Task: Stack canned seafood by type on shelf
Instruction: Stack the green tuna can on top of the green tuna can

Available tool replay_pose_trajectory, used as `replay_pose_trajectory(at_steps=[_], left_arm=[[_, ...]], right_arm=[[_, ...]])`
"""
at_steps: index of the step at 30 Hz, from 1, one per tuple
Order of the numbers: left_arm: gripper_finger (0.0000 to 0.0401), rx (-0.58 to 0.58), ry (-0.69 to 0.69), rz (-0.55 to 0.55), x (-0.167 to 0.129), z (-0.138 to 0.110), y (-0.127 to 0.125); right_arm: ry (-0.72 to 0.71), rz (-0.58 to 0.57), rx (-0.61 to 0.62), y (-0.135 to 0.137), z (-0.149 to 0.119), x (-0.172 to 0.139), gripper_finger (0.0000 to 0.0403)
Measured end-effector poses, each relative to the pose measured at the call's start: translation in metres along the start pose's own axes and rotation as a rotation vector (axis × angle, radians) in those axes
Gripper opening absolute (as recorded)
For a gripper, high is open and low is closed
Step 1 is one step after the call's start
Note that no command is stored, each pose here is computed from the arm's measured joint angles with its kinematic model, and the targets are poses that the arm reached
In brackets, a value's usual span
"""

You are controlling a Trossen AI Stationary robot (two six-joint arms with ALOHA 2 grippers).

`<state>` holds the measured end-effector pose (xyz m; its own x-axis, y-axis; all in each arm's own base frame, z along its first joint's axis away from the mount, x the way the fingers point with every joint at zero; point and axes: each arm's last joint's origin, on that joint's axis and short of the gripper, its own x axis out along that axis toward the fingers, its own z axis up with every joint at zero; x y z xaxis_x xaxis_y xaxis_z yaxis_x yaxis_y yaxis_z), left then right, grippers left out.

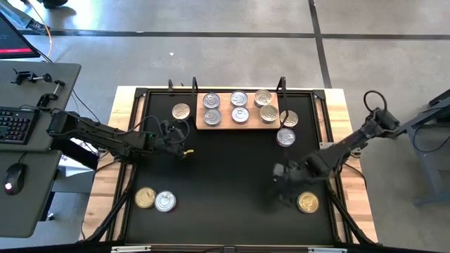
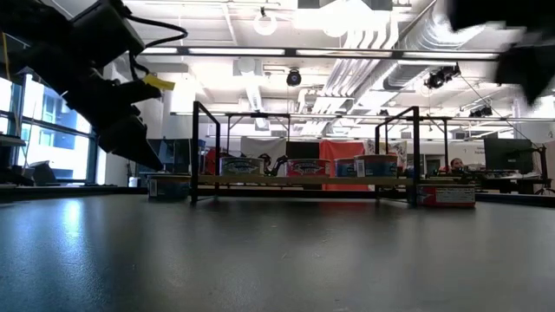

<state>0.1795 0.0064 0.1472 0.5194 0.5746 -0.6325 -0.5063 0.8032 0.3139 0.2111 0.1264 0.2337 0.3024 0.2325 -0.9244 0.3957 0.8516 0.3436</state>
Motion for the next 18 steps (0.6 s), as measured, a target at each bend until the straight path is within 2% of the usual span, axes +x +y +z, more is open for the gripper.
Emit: replay_pose_trajectory(at_steps=[4,9,11,15,18], left_arm=[[0.02,0.0,-0.005,-0.015,-0.002,-0.001,-0.003],[0.02,0.015,-0.014,-0.034,-0.005,-0.001,-0.007],[0.02,0.02,-0.016,-0.041,-0.006,-0.002,-0.008],[0.02,0.03,-0.023,-0.053,-0.008,-0.002,-0.011],[0.02,0.033,-0.036,-0.067,-0.009,-0.002,-0.013]], right_arm=[[0.184,-0.082,0.252,0.0,-0.04,0.01,0.0235],[0.25,-0.208,0.421,-0.015,-0.074,0.028,0.0139],[0.245,-0.229,0.453,-0.021,-0.08,0.034,0.0097],[0.175,-0.153,0.462,-0.024,-0.075,0.046,0.0021],[0.063,-0.07,0.437,-0.024,-0.062,0.052,0.0009]])
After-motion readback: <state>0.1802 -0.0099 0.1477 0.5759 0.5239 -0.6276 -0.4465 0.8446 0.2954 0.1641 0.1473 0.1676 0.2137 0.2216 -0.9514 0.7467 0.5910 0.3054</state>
